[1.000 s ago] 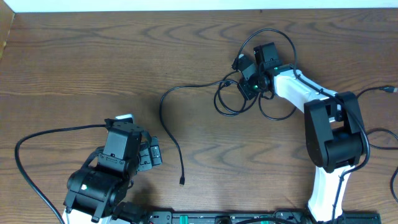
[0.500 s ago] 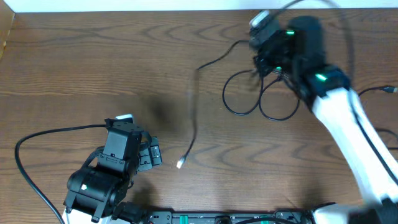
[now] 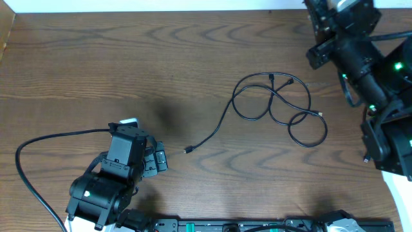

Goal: Untangle cables

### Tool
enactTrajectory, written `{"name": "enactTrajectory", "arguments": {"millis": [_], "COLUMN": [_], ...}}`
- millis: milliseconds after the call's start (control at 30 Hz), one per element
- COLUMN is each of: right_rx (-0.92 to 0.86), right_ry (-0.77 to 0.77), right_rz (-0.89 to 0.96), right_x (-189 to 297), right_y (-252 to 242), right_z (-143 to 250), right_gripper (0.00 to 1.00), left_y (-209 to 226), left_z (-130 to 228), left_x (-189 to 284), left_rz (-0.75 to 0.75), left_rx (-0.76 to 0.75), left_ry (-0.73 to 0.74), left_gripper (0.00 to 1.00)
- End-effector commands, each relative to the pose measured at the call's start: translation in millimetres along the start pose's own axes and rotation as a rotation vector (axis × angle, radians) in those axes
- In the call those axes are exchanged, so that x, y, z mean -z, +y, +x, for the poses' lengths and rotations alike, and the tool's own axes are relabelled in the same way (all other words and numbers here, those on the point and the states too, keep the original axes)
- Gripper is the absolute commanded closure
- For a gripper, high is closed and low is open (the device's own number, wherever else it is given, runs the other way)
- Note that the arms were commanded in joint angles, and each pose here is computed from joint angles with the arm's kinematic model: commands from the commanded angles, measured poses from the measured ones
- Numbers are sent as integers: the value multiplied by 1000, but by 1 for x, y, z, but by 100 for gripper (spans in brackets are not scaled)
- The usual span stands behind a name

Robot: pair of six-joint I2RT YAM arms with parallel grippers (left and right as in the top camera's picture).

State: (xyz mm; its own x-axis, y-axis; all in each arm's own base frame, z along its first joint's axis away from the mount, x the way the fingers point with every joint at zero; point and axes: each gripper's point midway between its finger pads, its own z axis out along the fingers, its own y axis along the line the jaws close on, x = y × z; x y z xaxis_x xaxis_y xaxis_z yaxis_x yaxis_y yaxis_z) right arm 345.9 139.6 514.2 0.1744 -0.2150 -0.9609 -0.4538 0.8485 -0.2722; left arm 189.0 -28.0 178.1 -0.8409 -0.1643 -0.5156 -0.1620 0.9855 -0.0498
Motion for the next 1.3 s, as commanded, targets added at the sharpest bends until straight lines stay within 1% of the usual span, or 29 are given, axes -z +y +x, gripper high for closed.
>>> {"name": "enactTrajectory", "arguments": {"millis": [0, 33, 67, 100, 133, 167, 200, 233, 267, 400, 567, 700, 833, 900, 1000, 1233, 1267], "right_rx": [-31, -40, -54, -62, -73, -83, -93, -96, -89, -32, -15, -21, -53, -70, -105, -159, -162], "right_ry": [79, 119, 188, 224, 282, 339, 396, 448, 498, 696, 912, 1036, 1141, 1180, 1214, 1283, 1292], "right_rz": [37, 36, 32, 34, 37, 38, 37, 31, 17, -80, -197, -266, -311, -336, -381, -446, -450], "right_x": [-3, -4, -6, -6, -7, -8, -9, -11, -12, -20, -27, -33, -38, -39, -39, -35, -34], "right_y": [-10, -11, -10, -11, -11, -11, -11, -10, -9, 5, 23, 35, 47, 53, 65, 83, 85], "right_z": [18, 29, 48, 58, 74, 90, 107, 122, 137, 201, 276, 328, 378, 399, 420, 457, 462], "right_gripper": [98, 91, 72, 66, 52, 42, 27, 20, 15, 11, 10, 8, 9, 10, 10, 11, 12], "left_y": [0, 0, 0, 0, 0, 0, 0, 0, 0, 0, 0, 0, 0, 0, 0, 0, 0], "left_z": [-5, -5, -5, -5, -5, -5, -5, -5, -5, -5, -5, -5, -5, -5, -5, -5, -5], "left_x": [4, 4, 4, 4, 4, 4, 4, 4, 4, 4, 4, 4, 4, 4, 4, 4, 4], "left_rz": [-2, -2, -2, -2, -2, -2, -2, -2, -2, -2, -2, -2, -2, -2, -2, -2, -2], "left_rx": [-3, -3, -3, -3, -3, -3, -3, -3, -3, -3, -3, -3, -3, -3, -3, -3, -3], "left_ry": [-16, -16, -16, -16, -16, -16, -16, -16, -16, -16, -16, -16, -16, -16, -16, -16, -16], "left_gripper": [2, 2, 2, 2, 2, 2, 2, 2, 2, 2, 2, 2, 2, 2, 2, 2, 2]}}
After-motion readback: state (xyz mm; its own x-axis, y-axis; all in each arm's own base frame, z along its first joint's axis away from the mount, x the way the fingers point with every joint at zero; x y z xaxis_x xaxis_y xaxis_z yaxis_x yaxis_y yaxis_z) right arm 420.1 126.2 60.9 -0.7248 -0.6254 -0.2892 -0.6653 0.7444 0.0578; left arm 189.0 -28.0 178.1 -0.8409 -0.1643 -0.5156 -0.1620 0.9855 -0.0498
